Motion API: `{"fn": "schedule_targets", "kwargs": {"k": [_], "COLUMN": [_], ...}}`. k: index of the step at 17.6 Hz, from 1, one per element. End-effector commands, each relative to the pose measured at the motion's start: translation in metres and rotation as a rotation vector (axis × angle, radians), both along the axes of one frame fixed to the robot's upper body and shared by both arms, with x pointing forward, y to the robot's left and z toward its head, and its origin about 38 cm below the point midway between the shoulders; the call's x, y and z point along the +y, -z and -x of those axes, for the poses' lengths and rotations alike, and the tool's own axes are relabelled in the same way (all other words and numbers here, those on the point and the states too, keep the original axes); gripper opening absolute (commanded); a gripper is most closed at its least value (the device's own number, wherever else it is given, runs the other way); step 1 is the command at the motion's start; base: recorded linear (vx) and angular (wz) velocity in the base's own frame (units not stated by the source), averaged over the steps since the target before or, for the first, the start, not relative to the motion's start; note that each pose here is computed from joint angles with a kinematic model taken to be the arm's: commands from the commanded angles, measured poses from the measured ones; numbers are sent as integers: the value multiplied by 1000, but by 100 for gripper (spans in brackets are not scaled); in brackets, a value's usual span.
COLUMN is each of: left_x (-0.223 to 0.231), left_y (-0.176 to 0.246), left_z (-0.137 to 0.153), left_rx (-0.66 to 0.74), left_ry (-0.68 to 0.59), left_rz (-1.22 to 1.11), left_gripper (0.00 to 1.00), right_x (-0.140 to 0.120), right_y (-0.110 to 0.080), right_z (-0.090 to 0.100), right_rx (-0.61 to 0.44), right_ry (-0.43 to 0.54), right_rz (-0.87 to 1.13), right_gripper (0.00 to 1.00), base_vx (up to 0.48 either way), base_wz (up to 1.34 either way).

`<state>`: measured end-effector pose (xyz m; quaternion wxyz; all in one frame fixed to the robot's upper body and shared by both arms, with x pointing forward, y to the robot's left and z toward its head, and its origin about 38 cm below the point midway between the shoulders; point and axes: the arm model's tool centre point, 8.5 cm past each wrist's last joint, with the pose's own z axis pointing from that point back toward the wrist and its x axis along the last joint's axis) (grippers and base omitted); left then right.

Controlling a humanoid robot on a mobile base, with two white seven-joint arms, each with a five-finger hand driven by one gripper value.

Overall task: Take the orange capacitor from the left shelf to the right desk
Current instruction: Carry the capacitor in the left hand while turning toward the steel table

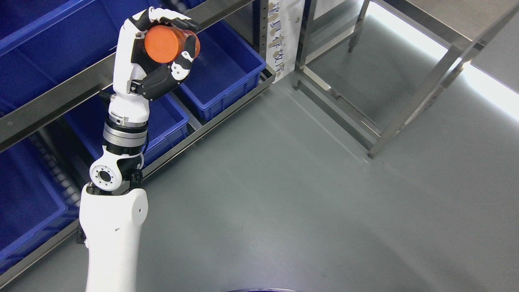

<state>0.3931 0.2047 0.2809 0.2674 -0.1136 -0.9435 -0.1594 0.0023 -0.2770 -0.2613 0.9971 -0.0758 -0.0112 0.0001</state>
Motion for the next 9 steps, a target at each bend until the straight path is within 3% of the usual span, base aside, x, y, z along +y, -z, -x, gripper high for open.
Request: {"fn": "schedule_targets", "kwargs": {"k": [1, 9], "left_x": [4, 2], "left_y": [1, -5], "left_z": [-2, -4], "left_rx": [19, 9], "left_ry": [-4, -4], "left_rz": [-18, -11], "left_gripper": [2, 2], "right_x": [-11, -11], "right_y": [-1, -1], "right_z": [8, 8], "right_rx": [3, 3], "right_ry": [6, 6], "right_rz": [18, 18], "right_gripper": [100, 100], "base_vx": [139, 163], "base_wz": [-546, -478]}}
